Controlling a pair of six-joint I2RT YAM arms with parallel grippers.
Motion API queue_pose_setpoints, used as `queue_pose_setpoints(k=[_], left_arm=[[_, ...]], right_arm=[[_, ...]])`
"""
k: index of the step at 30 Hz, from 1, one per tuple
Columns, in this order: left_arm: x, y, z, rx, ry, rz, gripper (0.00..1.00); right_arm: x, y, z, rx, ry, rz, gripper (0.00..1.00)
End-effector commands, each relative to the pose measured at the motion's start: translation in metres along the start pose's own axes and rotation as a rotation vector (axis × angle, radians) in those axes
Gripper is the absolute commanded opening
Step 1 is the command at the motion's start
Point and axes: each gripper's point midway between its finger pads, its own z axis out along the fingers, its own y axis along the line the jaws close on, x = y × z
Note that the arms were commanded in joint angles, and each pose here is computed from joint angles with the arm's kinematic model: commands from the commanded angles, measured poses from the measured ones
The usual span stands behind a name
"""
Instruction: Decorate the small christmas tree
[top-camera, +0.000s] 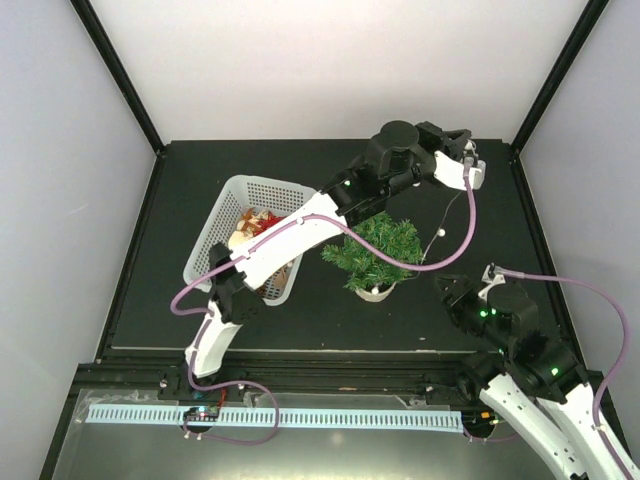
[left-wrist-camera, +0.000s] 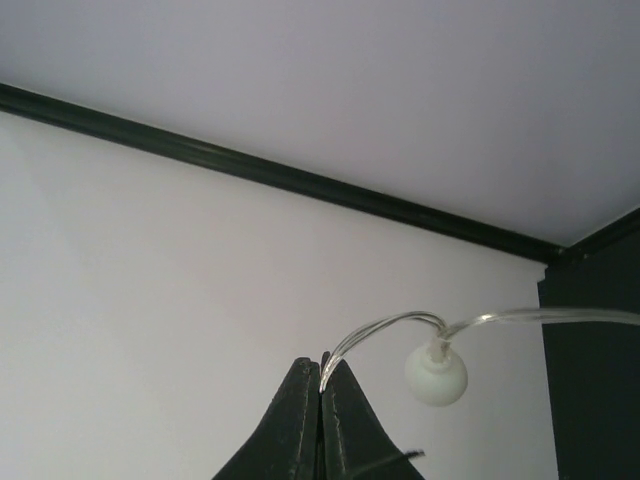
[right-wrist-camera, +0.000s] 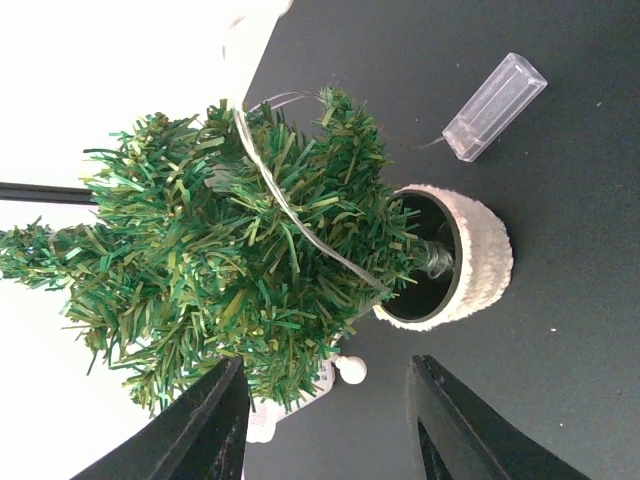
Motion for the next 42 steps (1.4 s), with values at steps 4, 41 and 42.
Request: queue_pose_setpoints(k=[4, 41, 42], left_arm=[[0.017, 0.041, 0.009, -0.176, 0.028, 0.071, 0.02], [0.223, -0.015, -0.159, 0.407, 0.67, -0.173, 0.06], [0.223, -0.021, -0.166, 0.432, 0.68, -0.191, 0.07]], right_arm=[[-0.003, -0.002, 0.004, -0.023, -0.025, 0.016, 0.45], [-0.002, 0.07, -0.015, -0.126, 0.054, -0.273, 0.45], [-0.003, 0.072, -0.015, -0.122, 0.055, -0.283, 0.45]])
